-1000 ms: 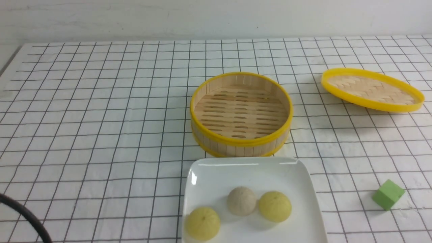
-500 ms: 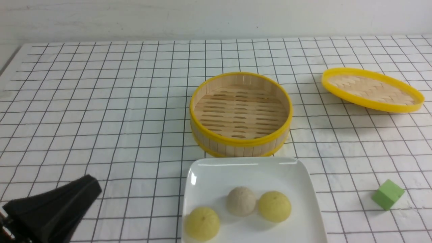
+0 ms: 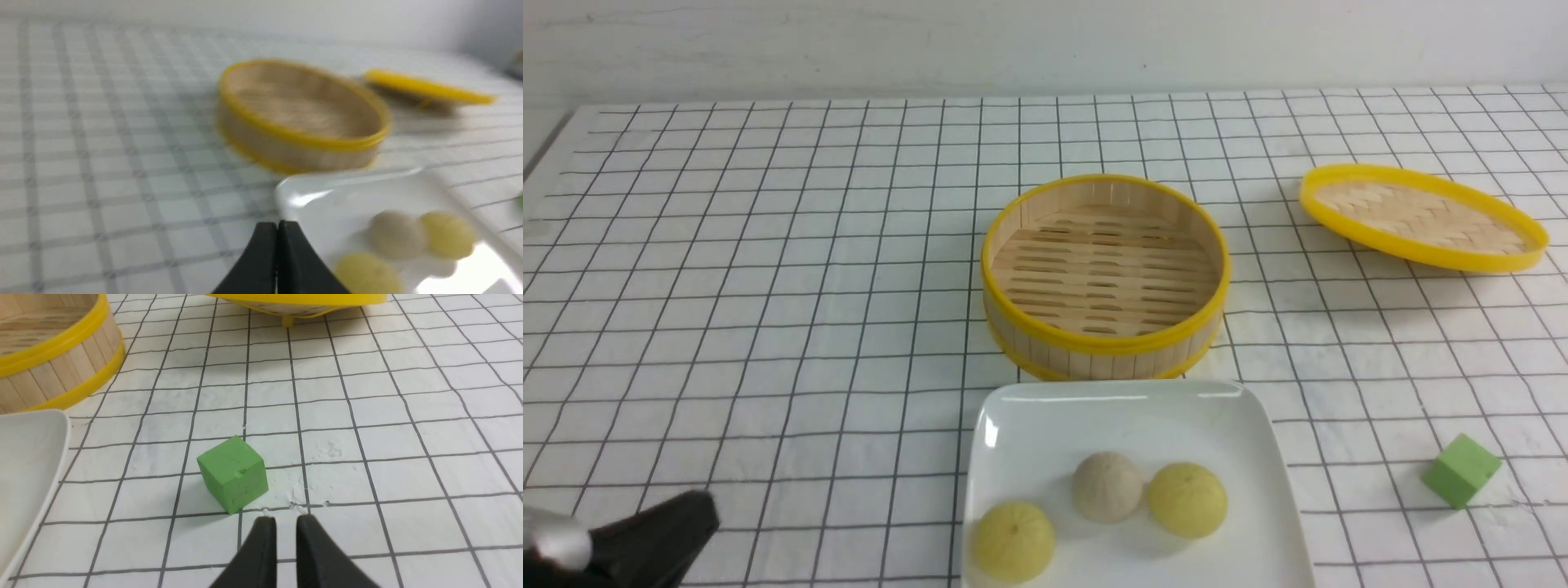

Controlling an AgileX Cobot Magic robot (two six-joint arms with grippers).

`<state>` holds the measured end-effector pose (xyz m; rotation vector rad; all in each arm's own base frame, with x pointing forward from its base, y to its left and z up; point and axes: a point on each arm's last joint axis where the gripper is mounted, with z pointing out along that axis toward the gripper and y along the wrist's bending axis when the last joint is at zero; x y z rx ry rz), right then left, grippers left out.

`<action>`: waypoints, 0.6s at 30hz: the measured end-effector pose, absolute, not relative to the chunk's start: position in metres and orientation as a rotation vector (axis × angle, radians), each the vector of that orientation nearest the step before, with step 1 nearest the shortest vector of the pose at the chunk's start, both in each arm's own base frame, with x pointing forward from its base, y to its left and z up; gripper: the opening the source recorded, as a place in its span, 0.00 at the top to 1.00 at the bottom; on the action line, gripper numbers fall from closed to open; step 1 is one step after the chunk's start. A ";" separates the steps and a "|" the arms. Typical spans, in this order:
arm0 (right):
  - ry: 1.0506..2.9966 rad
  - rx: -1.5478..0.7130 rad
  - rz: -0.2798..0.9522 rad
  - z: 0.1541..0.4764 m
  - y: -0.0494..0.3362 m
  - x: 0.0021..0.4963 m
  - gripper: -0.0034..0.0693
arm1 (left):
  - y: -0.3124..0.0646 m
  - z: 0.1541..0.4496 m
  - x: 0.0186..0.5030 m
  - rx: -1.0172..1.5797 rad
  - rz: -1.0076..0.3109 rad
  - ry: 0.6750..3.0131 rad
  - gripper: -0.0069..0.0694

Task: Put the steamed buns into the plate on the white-black tablecloth.

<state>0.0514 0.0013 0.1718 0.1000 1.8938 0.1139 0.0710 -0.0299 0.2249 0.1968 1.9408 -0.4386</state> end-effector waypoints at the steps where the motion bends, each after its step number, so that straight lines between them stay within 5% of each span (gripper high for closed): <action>1: 1.894 0.100 0.114 0.172 0.001 0.051 0.82 | -0.025 0.219 0.069 0.185 -0.374 1.998 0.87; 18: 1.894 0.097 0.112 0.172 0.001 0.051 0.79 | 0.003 0.176 0.055 -0.047 -0.003 1.817 0.86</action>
